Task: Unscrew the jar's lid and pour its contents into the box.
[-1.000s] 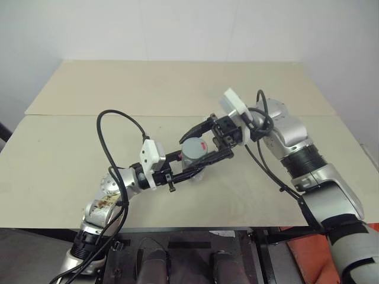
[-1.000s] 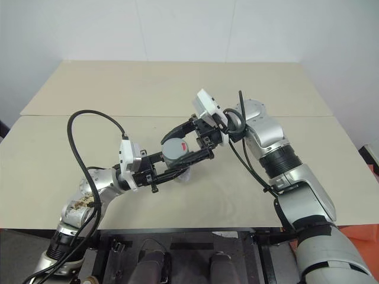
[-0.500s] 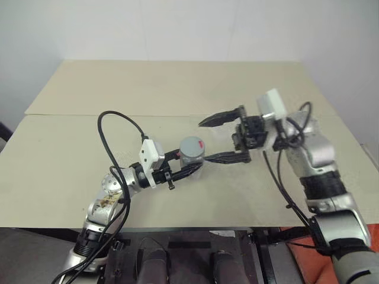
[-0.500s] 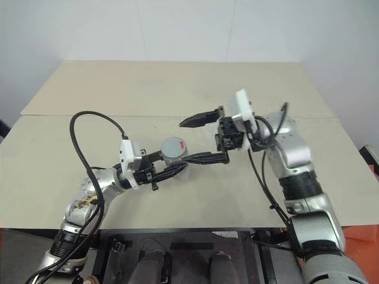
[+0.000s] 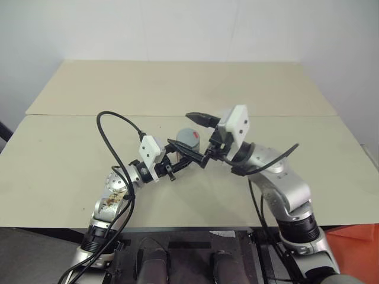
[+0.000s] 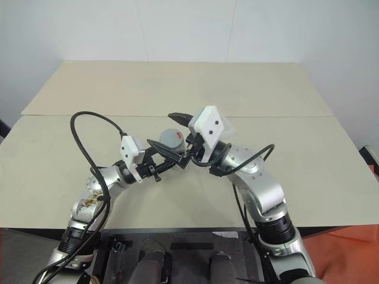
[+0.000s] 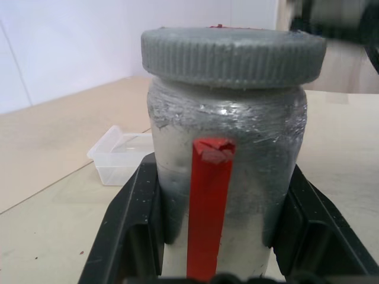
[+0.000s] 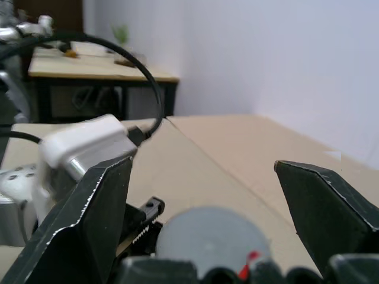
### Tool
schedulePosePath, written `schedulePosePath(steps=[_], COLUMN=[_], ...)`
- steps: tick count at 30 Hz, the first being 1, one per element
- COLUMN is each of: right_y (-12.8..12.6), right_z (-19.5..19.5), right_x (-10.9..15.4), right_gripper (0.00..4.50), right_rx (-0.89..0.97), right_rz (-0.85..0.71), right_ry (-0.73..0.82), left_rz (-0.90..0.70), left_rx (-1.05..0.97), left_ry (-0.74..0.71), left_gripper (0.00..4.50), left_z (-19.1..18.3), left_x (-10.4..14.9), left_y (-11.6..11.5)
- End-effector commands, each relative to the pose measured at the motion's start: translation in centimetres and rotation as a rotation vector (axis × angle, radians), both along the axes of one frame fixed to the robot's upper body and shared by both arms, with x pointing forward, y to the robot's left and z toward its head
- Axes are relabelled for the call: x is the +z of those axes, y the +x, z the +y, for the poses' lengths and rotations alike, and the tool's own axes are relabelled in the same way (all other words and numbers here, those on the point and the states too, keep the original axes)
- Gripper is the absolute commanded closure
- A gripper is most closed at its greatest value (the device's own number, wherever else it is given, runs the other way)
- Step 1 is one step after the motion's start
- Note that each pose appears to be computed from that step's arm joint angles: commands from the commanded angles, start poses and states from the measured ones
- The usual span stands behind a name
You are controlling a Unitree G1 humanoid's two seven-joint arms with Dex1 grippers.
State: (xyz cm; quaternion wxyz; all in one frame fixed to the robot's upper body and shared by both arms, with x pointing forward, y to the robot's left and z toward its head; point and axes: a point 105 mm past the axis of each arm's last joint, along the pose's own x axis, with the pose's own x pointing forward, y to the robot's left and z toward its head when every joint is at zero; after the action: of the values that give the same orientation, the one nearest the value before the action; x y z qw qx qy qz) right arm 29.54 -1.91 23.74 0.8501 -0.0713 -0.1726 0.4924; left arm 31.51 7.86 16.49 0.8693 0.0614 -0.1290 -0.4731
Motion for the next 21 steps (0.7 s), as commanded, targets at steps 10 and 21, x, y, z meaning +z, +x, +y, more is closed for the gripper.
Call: schedulePosePath(steps=[10,21], right_y=[0.4,1.0], right_z=[0.4,-0.5], right_x=[0.5,0.1], right_gripper=[0.03,0.03], right_rx=[-0.099,-0.158], right_rz=[-0.026,0.002], right_ry=[-0.014,-0.030], left_rz=[-0.064,-0.057], left_rx=[0.001,0.015], left_ry=[-0.020,-0.024], left_gripper=[2.57,2.57], left_z=[-0.3,0.5], left_x=[1.3,1.1], left_y=[-0.1,0.0])
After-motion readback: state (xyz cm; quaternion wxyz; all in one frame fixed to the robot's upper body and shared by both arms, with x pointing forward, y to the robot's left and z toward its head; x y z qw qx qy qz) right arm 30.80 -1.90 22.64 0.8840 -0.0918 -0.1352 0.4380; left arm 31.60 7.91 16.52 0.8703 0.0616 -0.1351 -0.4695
